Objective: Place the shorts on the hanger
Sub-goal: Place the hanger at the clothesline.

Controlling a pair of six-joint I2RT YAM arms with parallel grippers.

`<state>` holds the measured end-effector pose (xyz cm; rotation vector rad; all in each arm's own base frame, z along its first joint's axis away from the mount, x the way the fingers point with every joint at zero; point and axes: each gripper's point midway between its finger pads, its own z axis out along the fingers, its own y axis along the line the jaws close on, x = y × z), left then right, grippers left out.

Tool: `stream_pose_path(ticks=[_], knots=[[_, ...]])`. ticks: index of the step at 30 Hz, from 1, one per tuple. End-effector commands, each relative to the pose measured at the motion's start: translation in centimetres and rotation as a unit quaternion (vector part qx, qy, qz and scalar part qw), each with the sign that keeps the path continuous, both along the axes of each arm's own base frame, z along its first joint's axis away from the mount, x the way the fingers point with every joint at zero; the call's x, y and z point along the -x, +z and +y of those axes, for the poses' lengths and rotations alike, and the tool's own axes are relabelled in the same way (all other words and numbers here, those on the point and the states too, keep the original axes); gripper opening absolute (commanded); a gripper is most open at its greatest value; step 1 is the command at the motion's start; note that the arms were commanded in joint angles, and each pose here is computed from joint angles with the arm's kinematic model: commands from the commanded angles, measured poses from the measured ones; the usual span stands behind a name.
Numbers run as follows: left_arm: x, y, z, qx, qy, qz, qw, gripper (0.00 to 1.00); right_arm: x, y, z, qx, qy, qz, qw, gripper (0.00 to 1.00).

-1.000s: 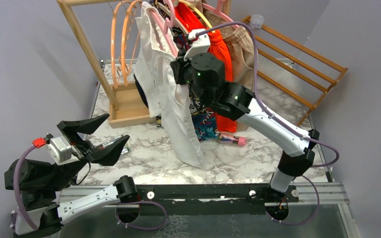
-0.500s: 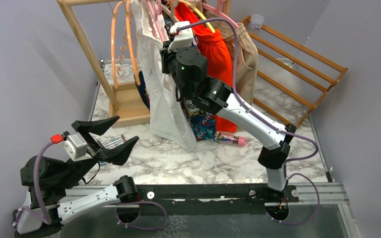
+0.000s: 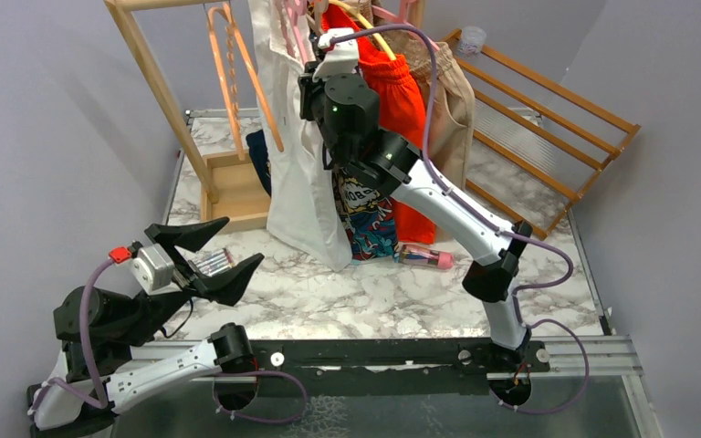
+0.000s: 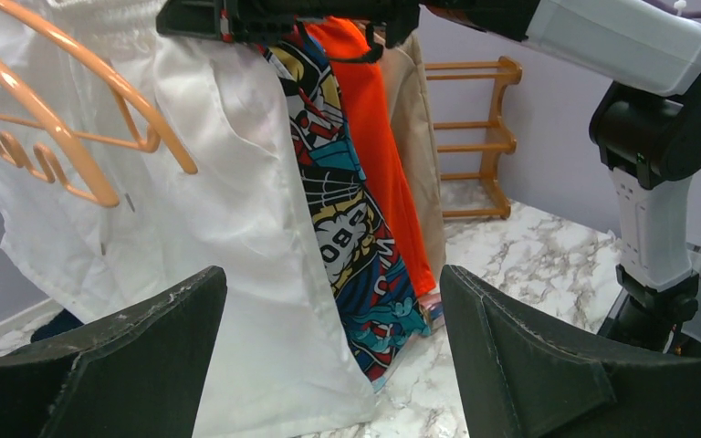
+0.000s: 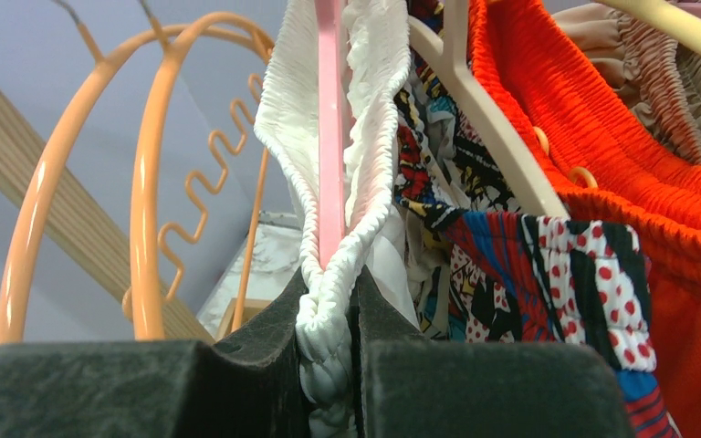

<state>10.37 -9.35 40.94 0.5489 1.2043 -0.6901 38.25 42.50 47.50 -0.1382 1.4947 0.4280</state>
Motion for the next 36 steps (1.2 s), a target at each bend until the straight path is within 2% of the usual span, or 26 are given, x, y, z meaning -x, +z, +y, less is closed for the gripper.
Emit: stream_pose_path(ticks=[1, 16, 36], knots=[[0.0, -0.4, -0.2, 0.015, -0.004, 0.007, 1.0, 0.88, -0.8, 3.8, 0.2, -0.074, 0.011, -0.035, 0.997, 0.01], [-0.4, -1.3, -0.6, 0.008, 0.004, 0.006, 1.0, 0.88, -3.1, 2.4, 1.5, -0.078, 0.022, -0.034, 0.996, 0.01], [-0.6, 0.2, -1.3, 0.0, -0.001, -0.012, 1.0, 0.88, -5.6, -0.1, 2.6, -0.082, 0.034, -0.019, 0.996, 0.01]])
